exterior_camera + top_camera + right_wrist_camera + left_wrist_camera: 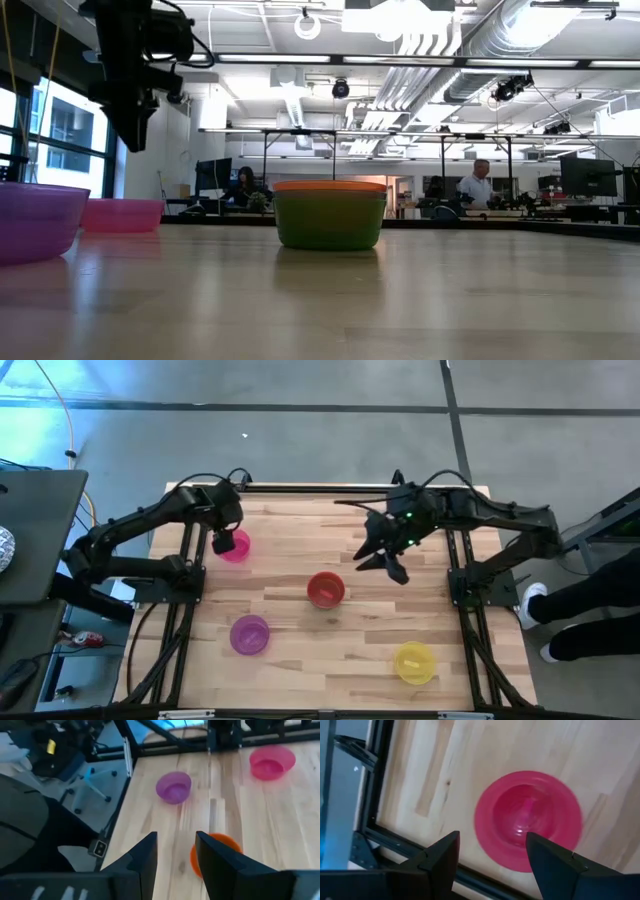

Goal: Nest bowls inside each other
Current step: Stack the pink bowl on the orange bowl

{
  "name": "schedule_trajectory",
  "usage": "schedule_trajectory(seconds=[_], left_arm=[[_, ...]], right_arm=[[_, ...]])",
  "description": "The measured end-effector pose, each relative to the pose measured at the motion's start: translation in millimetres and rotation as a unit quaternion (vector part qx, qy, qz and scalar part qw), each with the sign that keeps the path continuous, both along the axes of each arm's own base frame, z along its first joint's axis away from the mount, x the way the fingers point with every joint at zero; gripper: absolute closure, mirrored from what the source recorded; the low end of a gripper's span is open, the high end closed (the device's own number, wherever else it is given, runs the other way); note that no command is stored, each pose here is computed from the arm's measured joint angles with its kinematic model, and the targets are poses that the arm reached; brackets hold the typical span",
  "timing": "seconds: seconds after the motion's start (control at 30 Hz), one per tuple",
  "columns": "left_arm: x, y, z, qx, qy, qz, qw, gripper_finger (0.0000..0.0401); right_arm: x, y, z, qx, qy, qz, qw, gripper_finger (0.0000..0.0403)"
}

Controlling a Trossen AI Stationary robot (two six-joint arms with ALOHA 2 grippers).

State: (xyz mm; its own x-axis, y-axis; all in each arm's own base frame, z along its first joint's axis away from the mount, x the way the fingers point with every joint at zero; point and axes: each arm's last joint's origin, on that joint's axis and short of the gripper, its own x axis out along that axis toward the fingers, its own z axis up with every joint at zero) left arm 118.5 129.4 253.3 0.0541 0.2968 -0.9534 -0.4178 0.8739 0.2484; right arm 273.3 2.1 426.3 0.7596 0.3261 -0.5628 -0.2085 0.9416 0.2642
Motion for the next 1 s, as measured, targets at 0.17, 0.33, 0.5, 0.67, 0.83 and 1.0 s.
schedule_trajectory(seconds=[0.17,0.33,0.5,0.67,0.83,1.0], left_arm=[[-9.6,9.1,0.2,0.005,0.011,-0.004,1.0,0.0185],[-18.5,18.7,-3.1,-0.002,0.021,0.005,1.0,0.0185],[-21.0,25.4,-17.7,-0.046,0.028,0.0,0.999,0.0185],[-15.8,32.8,-32.7,-0.081,0.046,0.001,0.996,0.0185],[-9.0,43.3,-45.1,-0.09,0.05,0.015,0.995,0.0185],[-2.3,53.2,-55.5,-0.088,0.041,0.036,0.995,0.0185]], right_arm=[[-15.8,0.2,14.7,-0.001,-0.039,0.0,0.999,0.0277],[-30.4,0.3,27.7,-0.005,-0.076,-0.006,0.997,0.0277],[-36.0,-1.0,31.1,-0.012,-0.081,-0.032,0.996,0.0277],[-35.5,-1.0,29.9,-0.012,-0.075,-0.033,0.997,0.0277],[-35.1,-1.0,29.3,-0.011,-0.073,-0.033,0.997,0.0277],[-35.1,-1.0,29.3,-0.008,-0.072,-0.035,0.997,0.0277]])
